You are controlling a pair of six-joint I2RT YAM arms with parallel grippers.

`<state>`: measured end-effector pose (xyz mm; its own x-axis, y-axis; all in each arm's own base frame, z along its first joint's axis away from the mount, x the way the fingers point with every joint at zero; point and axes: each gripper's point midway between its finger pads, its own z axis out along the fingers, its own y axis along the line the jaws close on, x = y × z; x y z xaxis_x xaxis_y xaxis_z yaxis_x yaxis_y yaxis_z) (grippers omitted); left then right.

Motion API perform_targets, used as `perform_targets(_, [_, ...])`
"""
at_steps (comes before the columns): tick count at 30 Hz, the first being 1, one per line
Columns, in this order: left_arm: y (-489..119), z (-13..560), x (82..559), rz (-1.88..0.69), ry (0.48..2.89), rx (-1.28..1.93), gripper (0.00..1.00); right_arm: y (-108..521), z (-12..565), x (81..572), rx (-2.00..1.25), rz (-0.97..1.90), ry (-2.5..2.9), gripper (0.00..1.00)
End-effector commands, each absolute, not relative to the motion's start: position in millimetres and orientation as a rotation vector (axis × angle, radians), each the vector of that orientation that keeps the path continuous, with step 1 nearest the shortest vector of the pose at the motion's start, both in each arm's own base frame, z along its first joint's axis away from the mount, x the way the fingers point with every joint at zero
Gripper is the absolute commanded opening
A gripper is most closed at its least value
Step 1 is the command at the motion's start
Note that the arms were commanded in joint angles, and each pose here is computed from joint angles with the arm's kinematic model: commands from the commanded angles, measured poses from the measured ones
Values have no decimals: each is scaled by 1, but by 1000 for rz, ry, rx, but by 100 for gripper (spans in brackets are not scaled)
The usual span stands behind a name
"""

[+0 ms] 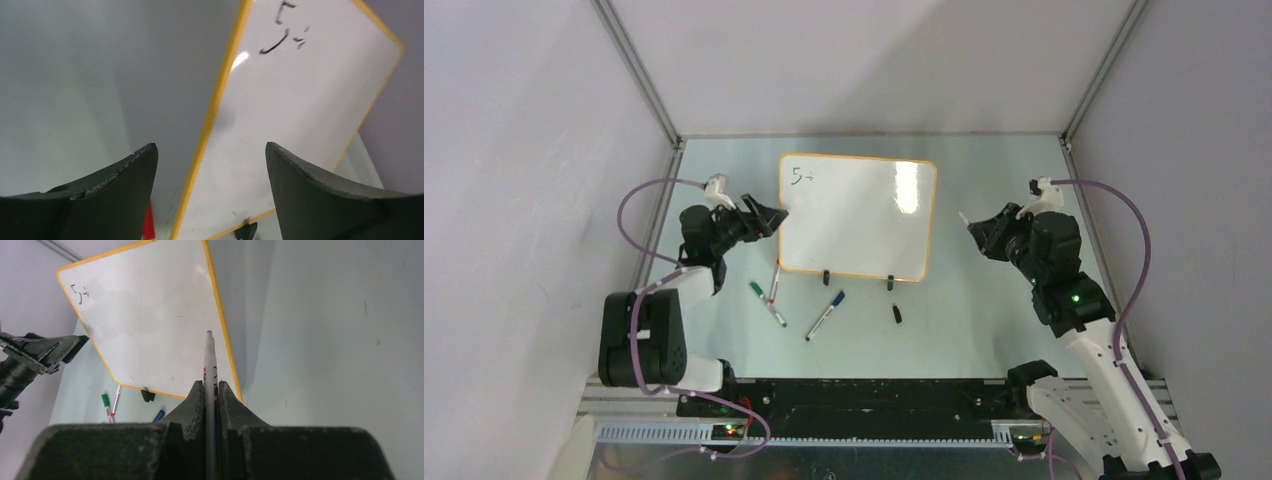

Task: Write a sentence on the whiteboard
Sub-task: Hold the whiteboard on the whiteboard stand.

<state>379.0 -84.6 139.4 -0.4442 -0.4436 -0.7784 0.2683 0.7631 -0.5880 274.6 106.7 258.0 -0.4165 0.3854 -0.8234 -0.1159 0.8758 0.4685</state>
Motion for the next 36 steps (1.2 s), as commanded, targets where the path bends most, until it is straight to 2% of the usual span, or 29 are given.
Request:
perform_targets(1, [-111,187,389,-1000,1678,64,82,110,280,277,164,604,1845,0])
perform_targets(7, [-117,167,401,-1073,1727,41,72,111,274,278,157,612,1871,0])
perform_targets(9, [-123,163,402,-1116,1742,46,65,112,273,278,154,613,1876,0])
perform_targets(15, [-143,160,396,-1196,1756,120,37,112,269,278,147,613,1891,0])
perform_targets(18, [-149,156,392,-1214,1770,146,20,112,267,277,144,619,1899,0])
perform_targets(22, [-172,149,377,-1259,1785,211,3,113,267,275,140,630,1898,0])
perform_targets(24, [-179,143,372,-1256,1799,235,0,113,268,274,137,634,1896,0])
perform_targets(36, [-204,137,339,-1243,1696,301,0,133,272,260,50,753,1901,0])
